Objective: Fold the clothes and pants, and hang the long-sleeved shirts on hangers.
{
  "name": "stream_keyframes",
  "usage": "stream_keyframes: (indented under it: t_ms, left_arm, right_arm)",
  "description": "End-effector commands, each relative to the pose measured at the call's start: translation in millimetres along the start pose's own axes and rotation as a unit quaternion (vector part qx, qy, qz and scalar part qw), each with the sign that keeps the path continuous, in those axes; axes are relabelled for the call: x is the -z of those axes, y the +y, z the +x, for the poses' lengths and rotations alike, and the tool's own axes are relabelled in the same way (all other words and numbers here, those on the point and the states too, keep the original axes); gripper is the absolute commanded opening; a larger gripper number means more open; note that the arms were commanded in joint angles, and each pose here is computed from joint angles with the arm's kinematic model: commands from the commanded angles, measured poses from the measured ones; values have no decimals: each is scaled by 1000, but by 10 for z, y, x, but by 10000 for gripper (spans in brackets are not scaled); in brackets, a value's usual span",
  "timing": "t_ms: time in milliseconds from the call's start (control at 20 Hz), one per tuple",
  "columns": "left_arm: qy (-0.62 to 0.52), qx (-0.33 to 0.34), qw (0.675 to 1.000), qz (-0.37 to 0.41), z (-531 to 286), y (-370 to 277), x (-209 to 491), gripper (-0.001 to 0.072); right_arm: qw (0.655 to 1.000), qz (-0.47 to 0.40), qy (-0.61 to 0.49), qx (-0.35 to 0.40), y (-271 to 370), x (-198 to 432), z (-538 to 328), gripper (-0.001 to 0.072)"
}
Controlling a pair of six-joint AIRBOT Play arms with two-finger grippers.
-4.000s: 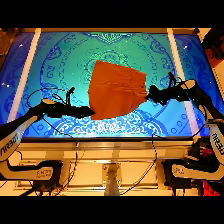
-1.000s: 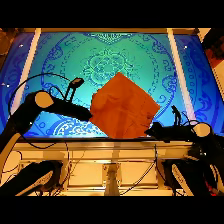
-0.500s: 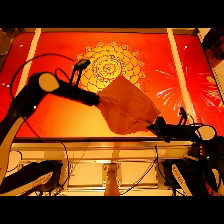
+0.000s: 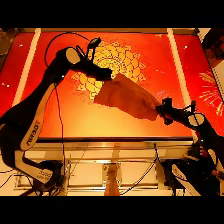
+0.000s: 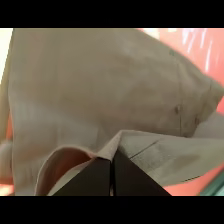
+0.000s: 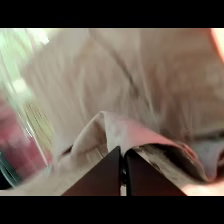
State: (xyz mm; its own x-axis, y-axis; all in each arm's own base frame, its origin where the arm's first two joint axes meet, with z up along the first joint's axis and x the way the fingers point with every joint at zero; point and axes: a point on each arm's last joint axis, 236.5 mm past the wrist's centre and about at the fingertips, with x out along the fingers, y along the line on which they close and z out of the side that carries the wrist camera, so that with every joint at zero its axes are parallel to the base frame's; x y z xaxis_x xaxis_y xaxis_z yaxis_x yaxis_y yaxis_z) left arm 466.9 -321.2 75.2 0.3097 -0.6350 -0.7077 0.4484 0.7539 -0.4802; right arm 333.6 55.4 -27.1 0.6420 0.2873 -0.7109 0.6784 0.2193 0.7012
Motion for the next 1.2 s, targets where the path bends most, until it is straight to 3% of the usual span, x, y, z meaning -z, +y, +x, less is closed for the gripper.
stream_keyframes:
  t_ms: [0,100,150,200,250,300,400,550,700,800,900,1000,1150]
  left_arm:
    - [-104,12,994,-9,298,107,-530,3]
    - [-180,24,983,-4,394,103,-839,5]
    - [-232,21,973,-11,410,131,-1040,46]
    - [-269,9,963,-6,402,180,-1178,262]
    - [-293,-1,956,-9,389,218,-1260,584]
    - [-299,-3,954,-9,375,221,-1285,695]
    - [-296,1,955,-7,323,192,-1290,694]
    - [-285,14,958,11,-8,80,-1327,693]
    - [-251,32,964,78,-558,-133,-1243,693]
    - [-228,48,965,117,-981,-323,-1125,694]
    - [-229,54,960,149,-1349,-505,-1070,693]
    - [-245,56,953,168,-1632,-664,-1077,693]
    - [-260,58,947,180,-1864,-815,-1075,693]
  right_arm:
    - [992,69,-88,-57,224,-479,101,11]
    - [984,93,-124,-87,318,-681,105,14]
    - [977,104,-151,-105,369,-830,96,48]
    - [968,108,-187,-125,419,-1013,66,241]
    - [959,103,-221,-142,468,-1177,19,459]
    - [952,94,-246,-154,503,-1292,-28,523]
    - [957,58,-251,-137,486,-1356,-37,523]
    - [987,-82,-140,10,72,-1138,70,524]
    - [965,-241,24,95,-266,-903,-110,525]
    - [959,-241,122,87,-307,-788,-198,549]
    - [941,-241,237,26,-140,-528,-200,695]
    - [926,-234,296,9,-81,-454,-87,695]
    - [919,-231,314,59,-287,-566,116,695]
